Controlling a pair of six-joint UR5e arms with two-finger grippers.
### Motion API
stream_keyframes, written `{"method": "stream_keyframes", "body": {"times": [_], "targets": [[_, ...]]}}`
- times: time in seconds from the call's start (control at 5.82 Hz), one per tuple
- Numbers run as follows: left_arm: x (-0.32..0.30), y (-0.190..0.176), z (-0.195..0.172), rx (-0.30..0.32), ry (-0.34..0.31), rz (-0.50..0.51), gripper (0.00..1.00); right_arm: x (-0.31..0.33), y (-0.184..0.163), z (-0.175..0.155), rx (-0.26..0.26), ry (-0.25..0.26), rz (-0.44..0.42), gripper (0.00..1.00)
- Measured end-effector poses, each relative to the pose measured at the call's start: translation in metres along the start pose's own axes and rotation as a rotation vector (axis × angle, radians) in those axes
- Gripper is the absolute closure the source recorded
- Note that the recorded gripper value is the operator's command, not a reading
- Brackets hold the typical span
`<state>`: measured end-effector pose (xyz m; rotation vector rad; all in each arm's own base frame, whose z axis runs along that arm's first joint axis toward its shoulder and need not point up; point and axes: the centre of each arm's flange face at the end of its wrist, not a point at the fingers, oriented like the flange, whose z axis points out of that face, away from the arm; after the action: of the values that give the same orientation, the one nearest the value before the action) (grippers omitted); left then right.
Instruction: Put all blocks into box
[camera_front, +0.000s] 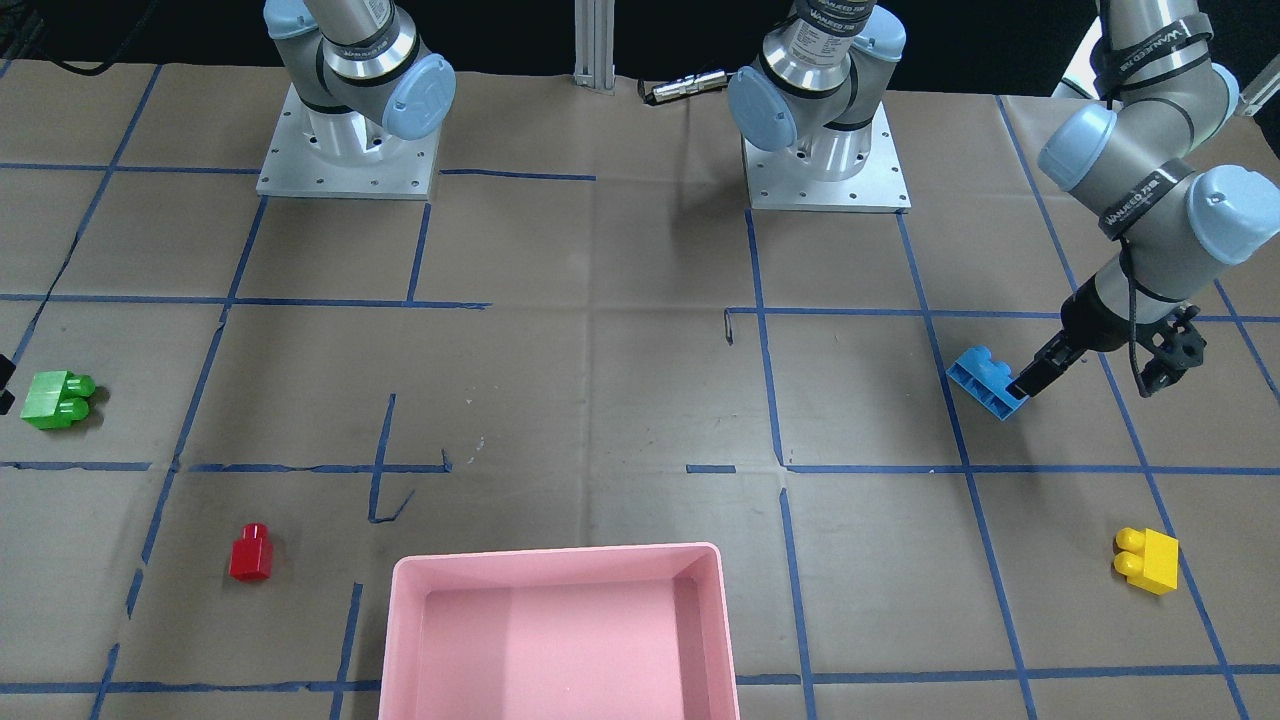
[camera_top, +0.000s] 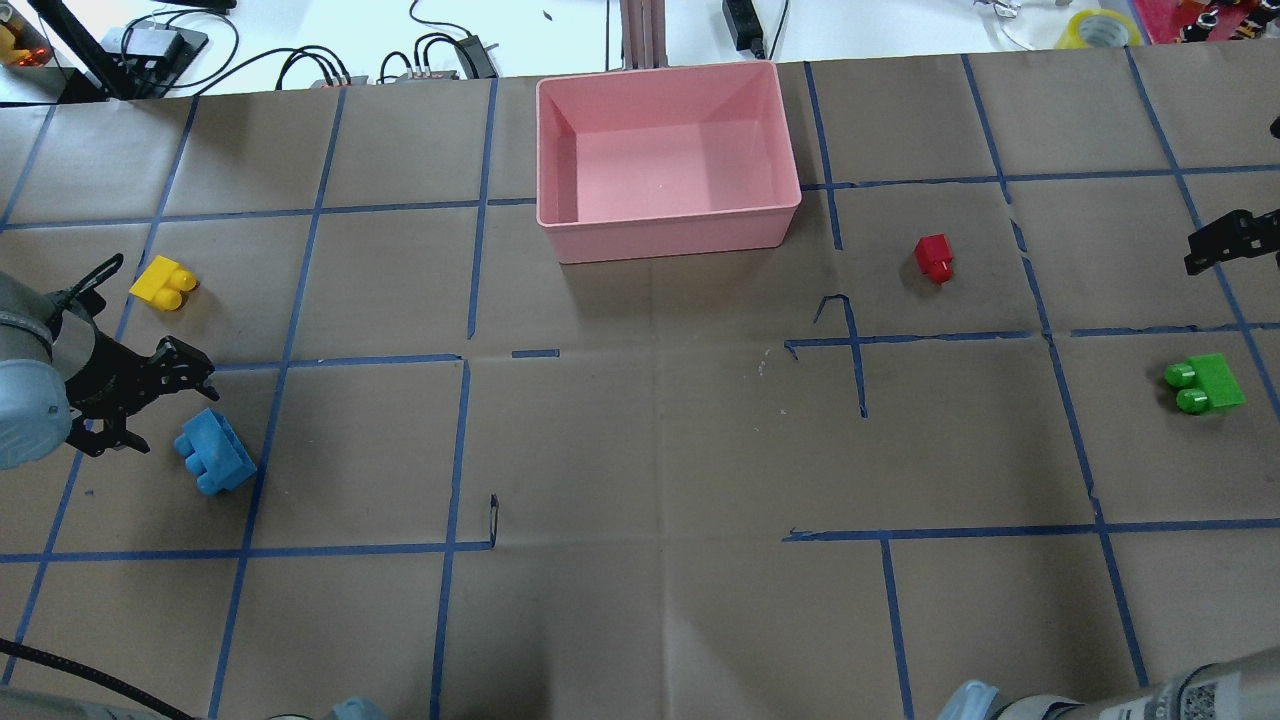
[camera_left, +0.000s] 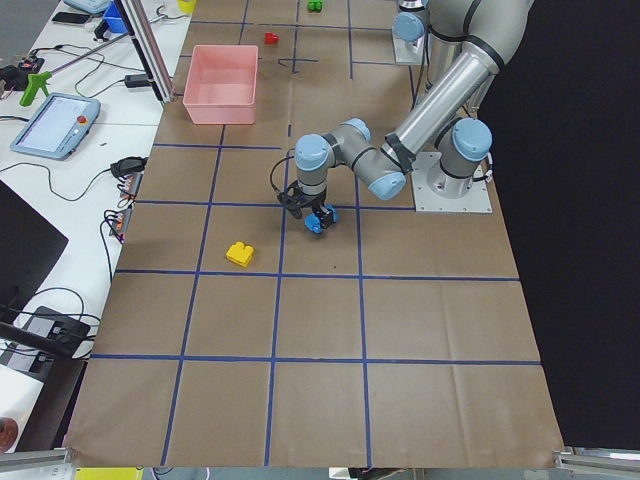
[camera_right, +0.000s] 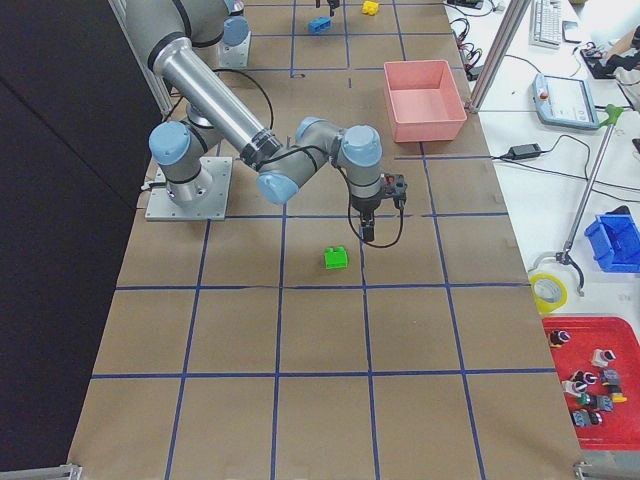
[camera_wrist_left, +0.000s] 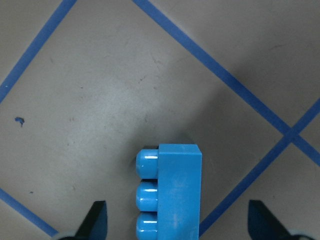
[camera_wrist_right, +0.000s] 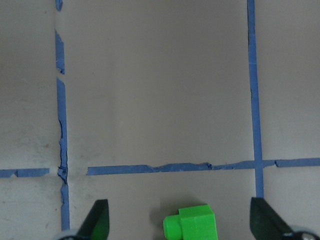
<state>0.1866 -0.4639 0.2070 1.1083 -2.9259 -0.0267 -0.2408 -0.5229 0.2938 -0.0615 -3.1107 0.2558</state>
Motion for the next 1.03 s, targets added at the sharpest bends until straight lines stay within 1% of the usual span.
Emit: {"method": "stream_keyframes", "body": {"times": [0.17, 0.34, 0.52, 0.69, 1.03], "targets": [[0.000, 0.002, 0.010, 0.016, 0.001, -0.001, 0.00, 0.009, 0.008, 0.016, -0.002, -0.001, 0.015, 0.00], [-0.001, 0.006, 0.018, 0.017, 0.001, -0.001, 0.00, 0.016, 0.007, 0.026, 0.020, 0.017, 0.010, 0.00], [-0.001, 0.011, 0.024, 0.007, -0.001, 0.000, 0.00, 0.018, 0.008, 0.038, 0.027, 0.023, 0.002, 0.00], [-0.001, 0.012, 0.032, -0.009, -0.002, 0.002, 0.07, 0.017, 0.014, 0.058, 0.000, 0.008, -0.018, 0.00], [-0.003, 0.010, 0.042, -0.027, -0.004, 0.005, 0.48, 0.011, 0.028, 0.091, -0.052, -0.033, -0.094, 0.03]]}}
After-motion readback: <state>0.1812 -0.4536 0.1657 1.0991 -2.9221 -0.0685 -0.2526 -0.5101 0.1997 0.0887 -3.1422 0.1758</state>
